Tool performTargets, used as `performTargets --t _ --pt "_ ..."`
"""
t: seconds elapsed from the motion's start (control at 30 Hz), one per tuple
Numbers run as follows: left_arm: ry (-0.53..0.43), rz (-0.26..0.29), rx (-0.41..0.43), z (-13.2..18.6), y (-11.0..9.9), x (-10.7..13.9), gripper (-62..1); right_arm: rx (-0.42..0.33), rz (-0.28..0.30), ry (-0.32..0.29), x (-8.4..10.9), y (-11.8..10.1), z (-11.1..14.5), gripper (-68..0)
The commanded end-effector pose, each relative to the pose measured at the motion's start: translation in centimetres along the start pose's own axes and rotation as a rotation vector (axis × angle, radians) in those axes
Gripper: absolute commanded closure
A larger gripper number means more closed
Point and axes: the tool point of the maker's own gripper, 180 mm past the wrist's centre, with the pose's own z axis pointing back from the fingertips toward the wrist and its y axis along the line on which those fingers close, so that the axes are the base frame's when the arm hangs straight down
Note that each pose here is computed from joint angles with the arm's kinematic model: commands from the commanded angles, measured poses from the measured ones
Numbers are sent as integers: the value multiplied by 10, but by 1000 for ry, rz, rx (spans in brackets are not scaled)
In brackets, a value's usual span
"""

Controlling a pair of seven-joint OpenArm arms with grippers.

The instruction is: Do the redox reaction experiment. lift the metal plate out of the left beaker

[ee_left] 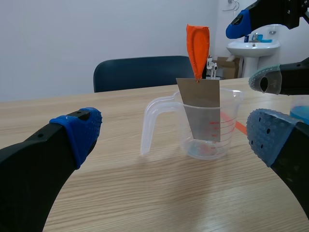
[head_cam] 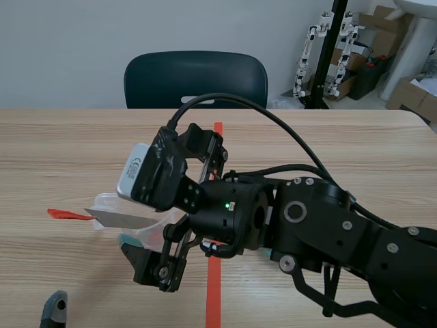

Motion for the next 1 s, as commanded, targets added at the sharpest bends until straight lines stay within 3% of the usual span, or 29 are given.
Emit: performTargets --t 0.0,0.3,0.5,0.67,0.97 --pt "-76 3 -7 -8 -2 12 -623 -24 20 -43 14 -12 -4 -679" --pt "-110 27 -48 -22 -13 11 -623 -32 -14 -31 21 -10 -19 -679" --pt "-77 37 -127 -22 -30 5 -623 -33 -34 -19 21 -6 -28 -679" --pt "0 35 -123 -21 -30 -8 -623 -31 -47 -7 20 -5 -33 -679" --pt "-1 37 -102 -20 -26 -8 -623 -10 -71 35 5 6 -42 -679"
